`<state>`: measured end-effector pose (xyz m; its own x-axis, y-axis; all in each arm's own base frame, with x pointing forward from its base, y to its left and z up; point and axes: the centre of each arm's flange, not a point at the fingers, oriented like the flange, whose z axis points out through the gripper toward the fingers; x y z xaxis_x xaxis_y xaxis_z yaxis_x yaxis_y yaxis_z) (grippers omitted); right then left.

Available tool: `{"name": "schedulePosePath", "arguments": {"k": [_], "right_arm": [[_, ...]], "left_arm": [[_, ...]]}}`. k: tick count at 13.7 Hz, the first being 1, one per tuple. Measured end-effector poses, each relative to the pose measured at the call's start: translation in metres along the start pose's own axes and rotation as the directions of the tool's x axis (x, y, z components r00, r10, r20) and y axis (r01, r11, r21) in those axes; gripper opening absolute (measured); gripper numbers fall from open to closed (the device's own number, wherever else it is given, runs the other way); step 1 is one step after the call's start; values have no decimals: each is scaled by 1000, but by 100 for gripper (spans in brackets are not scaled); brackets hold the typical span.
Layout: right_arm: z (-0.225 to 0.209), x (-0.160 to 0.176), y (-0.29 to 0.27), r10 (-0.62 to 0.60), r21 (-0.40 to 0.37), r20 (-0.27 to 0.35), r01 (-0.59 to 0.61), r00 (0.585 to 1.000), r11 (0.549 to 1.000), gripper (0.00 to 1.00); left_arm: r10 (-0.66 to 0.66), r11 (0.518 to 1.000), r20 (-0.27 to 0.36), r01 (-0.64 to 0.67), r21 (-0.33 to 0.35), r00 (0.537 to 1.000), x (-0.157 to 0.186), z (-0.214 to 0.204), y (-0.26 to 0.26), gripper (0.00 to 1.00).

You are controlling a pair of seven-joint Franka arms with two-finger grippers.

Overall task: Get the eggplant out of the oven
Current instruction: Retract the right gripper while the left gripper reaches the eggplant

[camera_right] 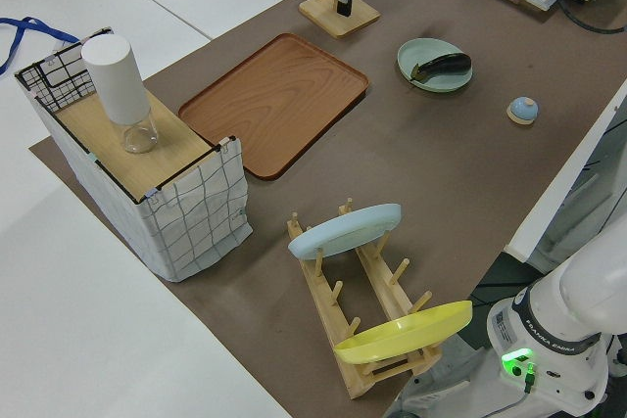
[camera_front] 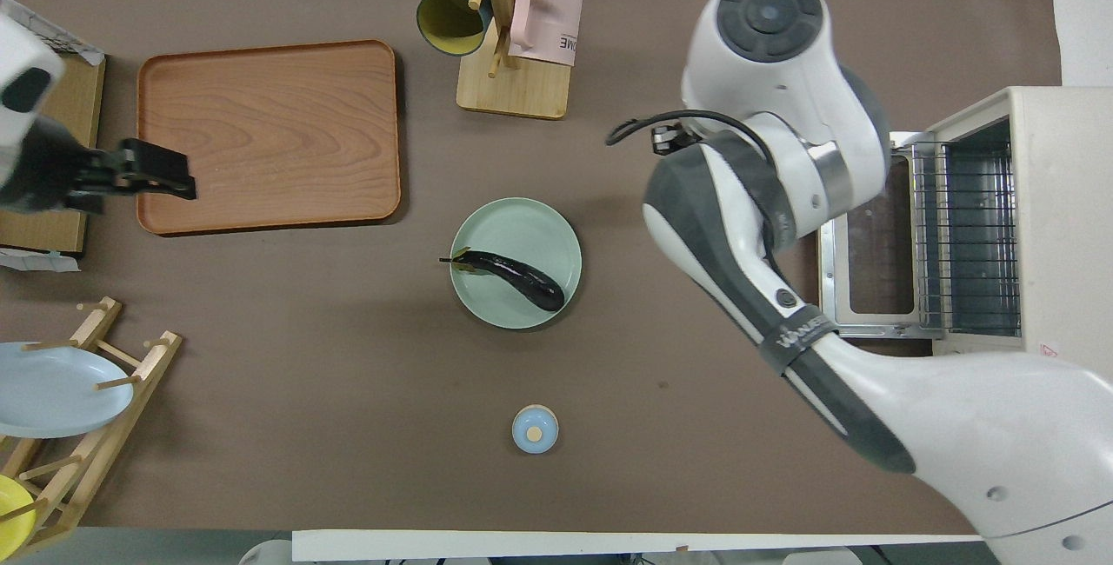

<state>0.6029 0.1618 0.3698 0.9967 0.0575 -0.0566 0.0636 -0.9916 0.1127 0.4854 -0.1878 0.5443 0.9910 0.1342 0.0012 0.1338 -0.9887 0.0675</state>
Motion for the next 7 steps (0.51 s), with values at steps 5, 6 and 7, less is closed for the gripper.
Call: {"name": "schedulePosePath", "arguments": {"k": [5, 6, 7], "right_arm": [[77, -45, 68, -51, -39, 66, 54, 996, 998, 2], [84, -47, 75, -51, -43, 72, 55, 996, 998, 2], [89, -49, 77, -55, -46, 75, 58, 996, 997, 3]], "left_arm": [[-286, 958, 0, 286, -1, 958, -78, 106, 131, 100], [-345, 938, 3, 345, -13, 938, -82, 128, 148, 100], [-405, 914, 0, 405, -37, 914, -82, 150, 162, 100]]}}
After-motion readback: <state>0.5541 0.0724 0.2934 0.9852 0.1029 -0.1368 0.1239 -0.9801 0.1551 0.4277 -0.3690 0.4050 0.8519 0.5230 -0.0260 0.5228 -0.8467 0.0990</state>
